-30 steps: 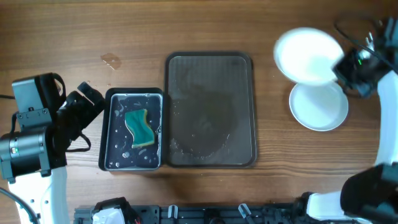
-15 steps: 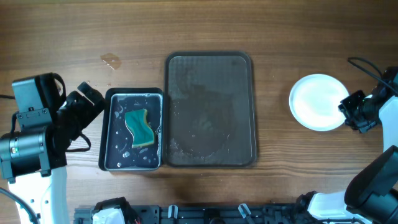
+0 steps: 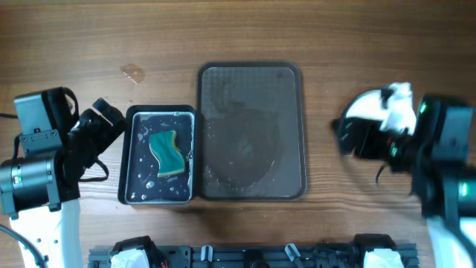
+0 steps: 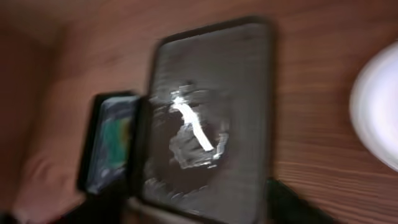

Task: Clean dirty plates on tray and stack at the side

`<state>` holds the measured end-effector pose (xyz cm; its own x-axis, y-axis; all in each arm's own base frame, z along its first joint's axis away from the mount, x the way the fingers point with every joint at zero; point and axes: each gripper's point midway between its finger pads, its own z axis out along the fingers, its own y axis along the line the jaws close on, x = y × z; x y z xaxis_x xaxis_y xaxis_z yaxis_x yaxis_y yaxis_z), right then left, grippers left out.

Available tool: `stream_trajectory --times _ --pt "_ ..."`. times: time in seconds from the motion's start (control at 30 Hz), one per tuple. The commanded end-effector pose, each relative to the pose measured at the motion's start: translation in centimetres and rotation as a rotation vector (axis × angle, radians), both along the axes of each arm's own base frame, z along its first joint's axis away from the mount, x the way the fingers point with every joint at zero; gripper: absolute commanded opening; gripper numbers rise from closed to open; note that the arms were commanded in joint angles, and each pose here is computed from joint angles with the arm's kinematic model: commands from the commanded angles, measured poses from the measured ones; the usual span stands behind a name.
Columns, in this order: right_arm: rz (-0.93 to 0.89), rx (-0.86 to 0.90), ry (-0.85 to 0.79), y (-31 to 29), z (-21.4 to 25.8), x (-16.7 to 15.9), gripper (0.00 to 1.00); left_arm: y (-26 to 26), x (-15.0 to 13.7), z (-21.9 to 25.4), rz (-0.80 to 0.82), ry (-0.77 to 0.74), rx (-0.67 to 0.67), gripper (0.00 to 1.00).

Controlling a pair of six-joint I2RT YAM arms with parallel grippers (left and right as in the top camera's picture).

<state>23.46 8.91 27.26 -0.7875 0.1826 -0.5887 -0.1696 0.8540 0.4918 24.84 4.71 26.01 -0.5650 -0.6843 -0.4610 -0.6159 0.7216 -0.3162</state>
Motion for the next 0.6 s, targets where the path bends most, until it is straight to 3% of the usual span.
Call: stream_trajectory --times 0.0,0.13,0.4,0.57 --pt "0.056 0.111 -0.024 2.8 2.4 -3.1 1.0 0.3 0.1 0.6 0.006 -0.017 0.008 1.0" --pt "-0.051 0.22 0.035 2.8 3.1 -4.2 1.0 0.3 0.1 0.6 0.006 -0.017 0.008 1.0" --pt "-0.13 -0.164 -0.424 -2.1 6.8 0.2 1.0 0.3 0.1 0.6 0.006 -0.017 0.008 1.0" --pt "-0.311 -0.26 -0.531 -5.9 4.9 -1.0 1.0 0.3 0.1 0.6 0.006 -0.017 0.008 1.0"
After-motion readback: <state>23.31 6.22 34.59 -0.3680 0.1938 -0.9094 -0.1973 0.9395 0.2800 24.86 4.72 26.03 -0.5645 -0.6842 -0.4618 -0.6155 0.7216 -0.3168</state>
